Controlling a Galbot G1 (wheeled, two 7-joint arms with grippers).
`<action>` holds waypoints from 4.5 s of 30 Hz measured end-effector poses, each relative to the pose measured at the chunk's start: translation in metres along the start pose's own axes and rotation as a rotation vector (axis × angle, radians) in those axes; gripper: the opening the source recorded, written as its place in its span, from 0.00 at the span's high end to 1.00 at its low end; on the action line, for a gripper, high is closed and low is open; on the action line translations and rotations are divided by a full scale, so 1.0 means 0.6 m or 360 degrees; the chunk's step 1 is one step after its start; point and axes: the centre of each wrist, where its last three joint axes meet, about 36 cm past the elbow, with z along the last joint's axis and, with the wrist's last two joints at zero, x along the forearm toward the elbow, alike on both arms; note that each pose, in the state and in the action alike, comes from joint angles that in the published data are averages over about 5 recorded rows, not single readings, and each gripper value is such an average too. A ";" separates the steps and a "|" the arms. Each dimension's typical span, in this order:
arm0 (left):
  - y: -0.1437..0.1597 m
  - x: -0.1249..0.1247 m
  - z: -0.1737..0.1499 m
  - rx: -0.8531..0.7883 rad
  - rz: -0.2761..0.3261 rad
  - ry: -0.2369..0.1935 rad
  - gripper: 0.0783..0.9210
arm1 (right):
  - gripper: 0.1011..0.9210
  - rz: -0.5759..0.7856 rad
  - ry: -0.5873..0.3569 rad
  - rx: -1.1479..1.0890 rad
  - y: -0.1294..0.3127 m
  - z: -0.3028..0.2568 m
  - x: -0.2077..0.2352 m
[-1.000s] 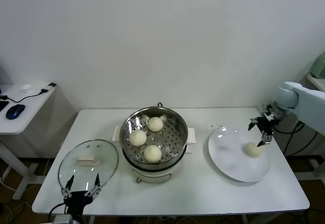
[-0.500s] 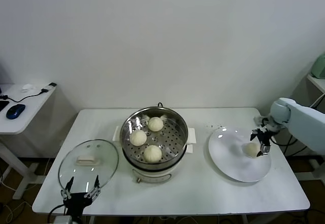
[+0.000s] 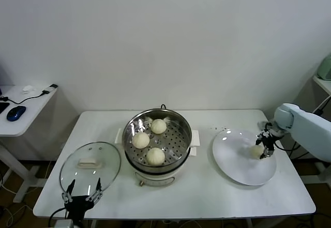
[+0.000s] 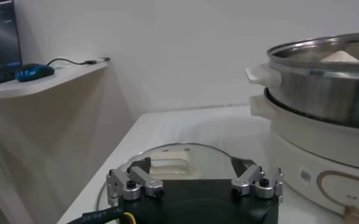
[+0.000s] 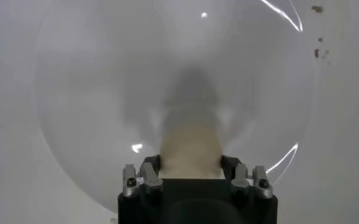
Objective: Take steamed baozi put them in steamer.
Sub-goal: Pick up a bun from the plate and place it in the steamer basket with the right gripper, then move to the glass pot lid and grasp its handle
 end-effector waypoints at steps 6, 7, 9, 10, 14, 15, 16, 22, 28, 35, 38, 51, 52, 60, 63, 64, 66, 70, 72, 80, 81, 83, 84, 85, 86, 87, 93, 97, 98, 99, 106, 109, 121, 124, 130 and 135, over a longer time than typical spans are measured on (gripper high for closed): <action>-0.003 0.001 -0.004 0.0002 0.0011 -0.0009 0.12 | 0.33 0.0061 -0.0033 0.0058 -0.021 -0.032 0.082; -0.004 0.001 -0.005 0.0002 0.0014 -0.0011 0.12 | 0.33 0.0075 -0.0048 0.0075 -0.026 -0.044 0.102; -0.006 0.000 -0.007 0.0004 0.0020 -0.0015 0.12 | 0.33 0.0106 -0.0085 0.0111 -0.036 -0.074 0.149; -0.007 0.000 -0.008 0.0004 0.0022 -0.0017 0.12 | 0.33 0.0122 -0.0108 0.0130 -0.040 -0.091 0.174; -0.008 -0.001 -0.009 0.0004 0.0026 -0.0021 0.12 | 0.33 0.0186 -0.0231 0.0210 -0.047 -0.175 0.281; -0.008 -0.001 -0.009 0.0005 0.0027 -0.0023 0.12 | 0.33 0.0199 -0.0265 0.0230 -0.045 -0.199 0.308; -0.009 -0.002 -0.010 0.0005 0.0029 -0.0024 0.12 | 0.33 0.0210 -0.0299 0.0250 -0.042 -0.224 0.332; -0.012 -0.002 -0.012 0.0014 0.0040 -0.0031 0.12 | 0.33 0.0203 -0.0453 0.0354 -0.009 -0.372 0.422; -0.014 -0.002 -0.014 0.0021 0.0045 -0.0033 0.12 | 0.33 0.0165 -0.0487 0.0437 0.025 -0.506 0.434; -0.011 0.001 -0.012 0.0025 0.0037 -0.0030 0.12 | 0.33 0.0104 -0.0420 0.0450 0.053 -0.595 0.370; -0.011 0.001 -0.011 0.0027 0.0038 -0.0027 0.12 | 0.33 0.0099 -0.0381 0.0431 0.057 -0.609 0.335; -0.013 -0.002 -0.006 0.0030 0.0039 -0.0024 0.12 | 0.33 0.0127 -0.0281 0.0372 0.059 -0.628 0.211; -0.013 -0.002 -0.006 0.0030 0.0038 -0.0025 0.12 | 0.33 0.0128 -0.0281 0.0369 0.059 -0.629 0.205; -0.012 -0.003 -0.004 0.0030 0.0036 -0.0023 0.12 | 0.19 0.0122 -0.0295 0.0354 0.057 -0.635 0.178; -0.012 -0.002 -0.006 0.0030 0.0035 -0.0025 0.12 | 0.14 0.0111 -0.0312 0.0357 0.054 -0.632 0.180; -0.011 -0.002 -0.006 0.0029 0.0034 -0.0026 0.12 | 0.13 0.0104 -0.0320 0.0359 0.052 -0.630 0.183; -0.011 -0.001 -0.007 0.0028 0.0034 -0.0027 0.12 | 0.12 0.0087 -0.0341 0.0365 0.046 -0.626 0.191; -0.012 0.001 -0.009 0.0026 0.0038 -0.0030 0.12 | 0.12 0.0052 -0.0417 0.0376 0.027 -0.611 0.228; -0.013 0.002 -0.009 0.0026 0.0039 -0.0035 0.12 | 0.12 0.0046 -0.0473 0.0369 0.016 -0.601 0.252; -0.016 0.003 -0.012 0.0056 0.0031 -0.0090 0.12 | 0.12 0.0274 -0.0916 0.0188 -0.023 -0.549 0.334; -0.016 0.002 -0.013 0.0061 0.0030 -0.0100 0.12 | 0.12 0.0336 -0.0982 0.0155 -0.026 -0.541 0.340; -0.014 0.001 -0.015 0.0073 0.0029 -0.0117 0.12 | 0.12 0.0468 -0.1101 0.0082 -0.030 -0.520 0.350; -0.013 0.000 -0.017 0.0081 0.0028 -0.0124 0.12 | 0.12 0.0537 -0.1156 0.0040 -0.031 -0.507 0.354; -0.011 -0.001 -0.018 0.0090 0.0028 -0.0131 0.12 | 0.12 0.0605 -0.1207 -0.0006 -0.030 -0.492 0.356; -0.010 -0.003 -0.020 0.0099 0.0027 -0.0138 0.12 | 0.12 0.0670 -0.1256 -0.0057 -0.029 -0.476 0.356; -0.008 -0.005 -0.021 0.0108 0.0026 -0.0145 0.12 | 0.12 0.0735 -0.1303 -0.0116 -0.026 -0.459 0.354; 0.001 -0.021 -0.019 0.0122 0.0022 -0.0191 0.12 | 0.12 0.1072 -0.1518 -0.0528 0.017 -0.344 0.308; 0.009 -0.033 -0.013 0.0102 0.0021 -0.0234 0.12 | 0.12 0.1244 -0.1592 -0.0758 0.063 -0.274 0.255; 0.011 -0.036 -0.012 0.0092 0.0020 -0.0246 0.12 | 0.12 0.1281 -0.1608 -0.0806 0.076 -0.259 0.243; 0.013 -0.040 -0.011 0.0081 0.0019 -0.0259 0.12 | 0.12 0.1316 -0.1623 -0.0851 0.088 -0.245 0.230; 0.028 -0.065 -0.001 -0.0039 -0.0015 -0.0380 0.12 | 0.12 0.1531 -0.1714 -0.1136 0.178 -0.163 0.132; 0.033 -0.075 0.006 -0.0135 -0.0046 -0.0440 0.12 | 0.12 0.1597 -0.1744 -0.1250 0.223 -0.135 0.077; 0.061 -0.099 0.064 -0.0802 -0.0292 -0.0629 0.12 | 0.12 0.1618 -0.1719 -0.1653 0.461 -0.106 -0.173; 0.068 -0.100 0.083 -0.1001 -0.0309 -0.0649 0.12 | 0.12 0.1592 -0.1695 -0.1729 0.525 -0.118 -0.222; 0.080 -0.103 0.111 -0.1389 -0.0280 -0.0673 0.12 | 0.12 0.1572 -0.1652 -0.1832 0.612 -0.145 -0.274; 0.092 -0.115 0.127 -0.1660 -0.0259 -0.0652 0.12 | 0.12 0.1584 -0.1644 -0.1874 0.642 -0.165 -0.286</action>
